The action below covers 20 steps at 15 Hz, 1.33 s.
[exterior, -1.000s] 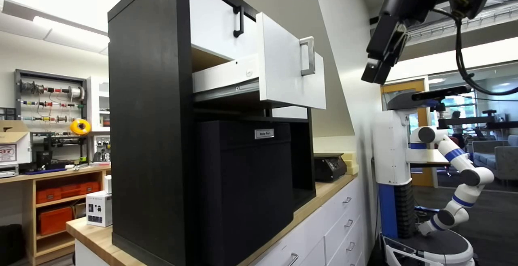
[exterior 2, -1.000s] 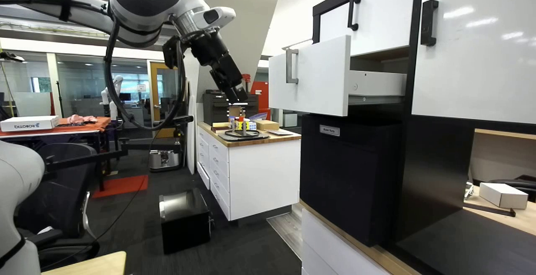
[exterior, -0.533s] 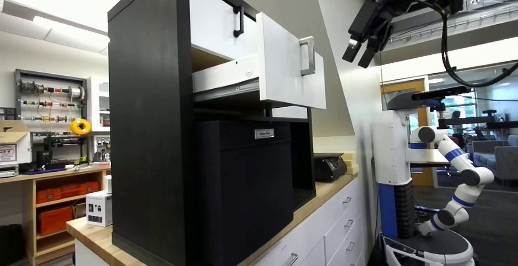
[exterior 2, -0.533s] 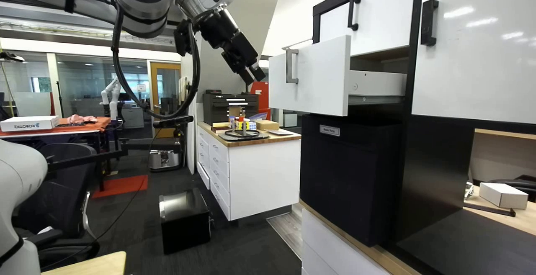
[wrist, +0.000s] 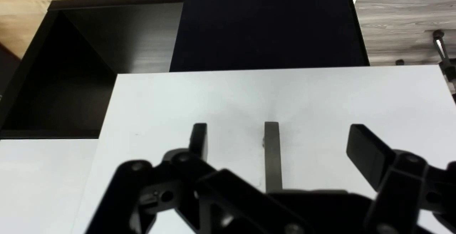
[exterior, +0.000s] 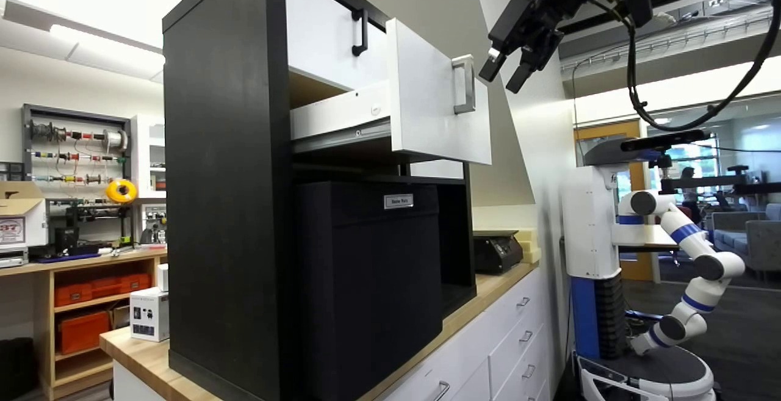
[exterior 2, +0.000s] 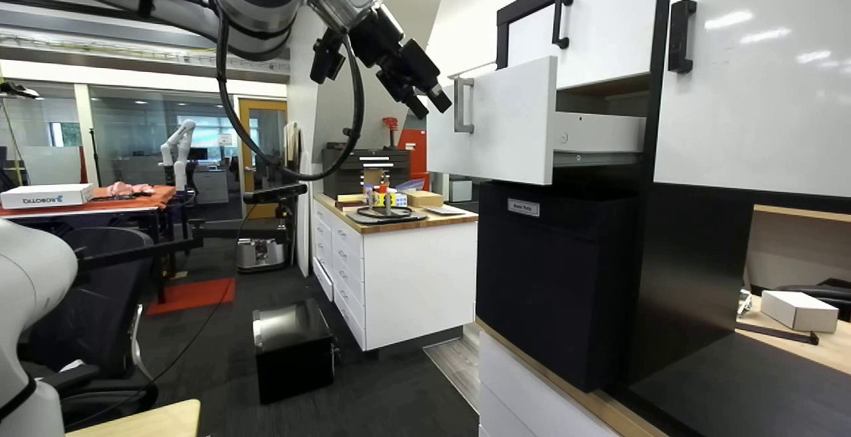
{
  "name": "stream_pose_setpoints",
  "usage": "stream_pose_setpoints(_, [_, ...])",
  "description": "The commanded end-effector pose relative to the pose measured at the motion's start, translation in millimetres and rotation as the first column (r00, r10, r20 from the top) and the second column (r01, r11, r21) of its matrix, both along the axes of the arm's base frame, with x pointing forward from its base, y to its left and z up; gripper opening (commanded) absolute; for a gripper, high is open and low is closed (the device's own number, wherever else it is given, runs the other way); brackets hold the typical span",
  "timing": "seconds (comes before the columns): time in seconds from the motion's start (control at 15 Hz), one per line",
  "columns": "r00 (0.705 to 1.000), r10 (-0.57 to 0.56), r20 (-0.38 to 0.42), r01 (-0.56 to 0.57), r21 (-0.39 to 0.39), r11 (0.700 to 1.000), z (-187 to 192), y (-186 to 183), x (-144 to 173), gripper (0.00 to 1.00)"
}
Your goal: Close the drawer
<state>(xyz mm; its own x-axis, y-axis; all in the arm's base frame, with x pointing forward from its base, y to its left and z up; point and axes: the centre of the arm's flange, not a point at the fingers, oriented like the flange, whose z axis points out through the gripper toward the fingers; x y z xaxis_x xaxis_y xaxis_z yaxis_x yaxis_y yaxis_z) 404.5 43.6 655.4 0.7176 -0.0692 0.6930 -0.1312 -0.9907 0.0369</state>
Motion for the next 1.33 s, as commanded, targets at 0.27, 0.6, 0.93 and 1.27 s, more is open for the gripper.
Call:
stream_pose_setpoints(0.27, [0.998, 0.044, 0.042, -0.042, -0.045, 0.998, -4, 1, 37, 0.60])
stream_pose_setpoints(0.6, [0.998, 0.053, 0.044, -0.050, -0.067, 0.997, -5, 3, 37, 0.28])
stream_pose_setpoints(0.93, [0.998, 0.052, 0.045, -0.049, -0.082, 0.995, -7, 2, 38, 0.04])
stream_pose_setpoints(1.27, [0.997, 0.061, 0.050, -0.056, -0.089, 0.994, -12, 0, 59, 0.08])
